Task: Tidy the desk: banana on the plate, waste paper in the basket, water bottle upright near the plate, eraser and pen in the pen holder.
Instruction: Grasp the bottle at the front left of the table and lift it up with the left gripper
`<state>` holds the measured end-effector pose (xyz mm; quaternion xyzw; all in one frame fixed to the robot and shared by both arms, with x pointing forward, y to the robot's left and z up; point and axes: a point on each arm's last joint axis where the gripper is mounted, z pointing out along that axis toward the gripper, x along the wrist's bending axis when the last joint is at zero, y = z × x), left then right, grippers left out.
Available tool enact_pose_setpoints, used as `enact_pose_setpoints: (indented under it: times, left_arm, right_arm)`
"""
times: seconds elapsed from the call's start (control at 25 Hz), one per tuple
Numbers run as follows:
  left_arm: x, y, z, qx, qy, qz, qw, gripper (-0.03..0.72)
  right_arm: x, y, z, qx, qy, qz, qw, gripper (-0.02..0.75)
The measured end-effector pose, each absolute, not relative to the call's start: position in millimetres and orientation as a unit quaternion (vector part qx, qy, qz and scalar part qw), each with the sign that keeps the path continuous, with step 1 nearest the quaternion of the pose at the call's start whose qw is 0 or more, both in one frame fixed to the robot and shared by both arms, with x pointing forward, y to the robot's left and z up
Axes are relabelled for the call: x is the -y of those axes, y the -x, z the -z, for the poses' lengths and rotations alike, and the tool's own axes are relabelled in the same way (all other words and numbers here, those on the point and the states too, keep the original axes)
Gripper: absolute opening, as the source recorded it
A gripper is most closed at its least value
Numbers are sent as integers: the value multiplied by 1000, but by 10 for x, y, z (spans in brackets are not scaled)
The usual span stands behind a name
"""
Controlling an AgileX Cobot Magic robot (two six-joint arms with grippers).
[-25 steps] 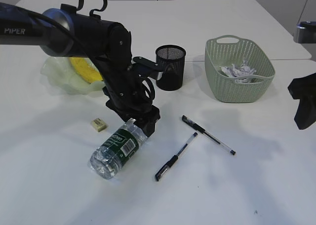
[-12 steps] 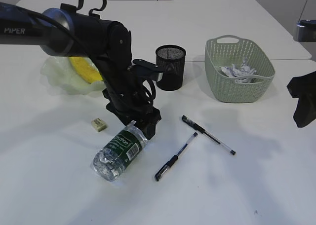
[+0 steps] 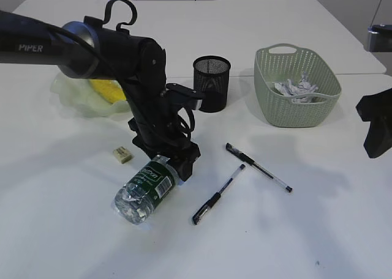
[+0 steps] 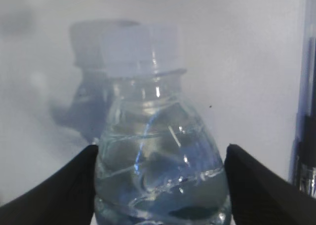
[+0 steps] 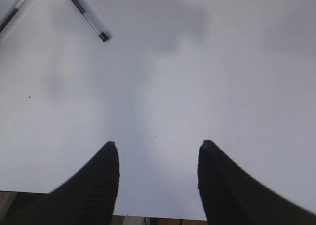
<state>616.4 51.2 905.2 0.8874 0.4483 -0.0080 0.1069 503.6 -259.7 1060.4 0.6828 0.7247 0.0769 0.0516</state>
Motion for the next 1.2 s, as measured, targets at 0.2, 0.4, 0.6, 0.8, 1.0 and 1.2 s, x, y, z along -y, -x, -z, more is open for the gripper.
enact_pose_setpoints:
  times: [0.2, 0.4, 0.6, 0.8, 1.0, 1.2]
  left_arm:
    - [-512, -6164, -9052, -448, -887, 8, 107, 465]
    - [-521, -6156, -9051, -447, -889, 10, 100, 410]
    - [-557, -6142, -9105, -435, -897, 0, 82, 406]
    - [-593, -6141, -9399, -433, -895, -19, 107, 404]
    - [-759, -6194, -9673, -450, -883, -33, 130, 404]
    - [-1135, -6286, -9962, -485, -859, -54, 153, 403]
  right_arm:
    - [2597, -5036, -10604, -725, -683, -77, 52, 388]
    - [2597, -5036, -10604, -725, -683, -77, 52, 387]
    - [2597, -5036, -10604, -725, -683, -77, 52, 388]
    - [2598, -5037, -10604, -725, -683, -76, 52, 388]
    - [2598, -5037, -10604, -725, -683, -76, 52, 387]
    - [2598, -5037, -10604, -725, -683, -76, 52, 388]
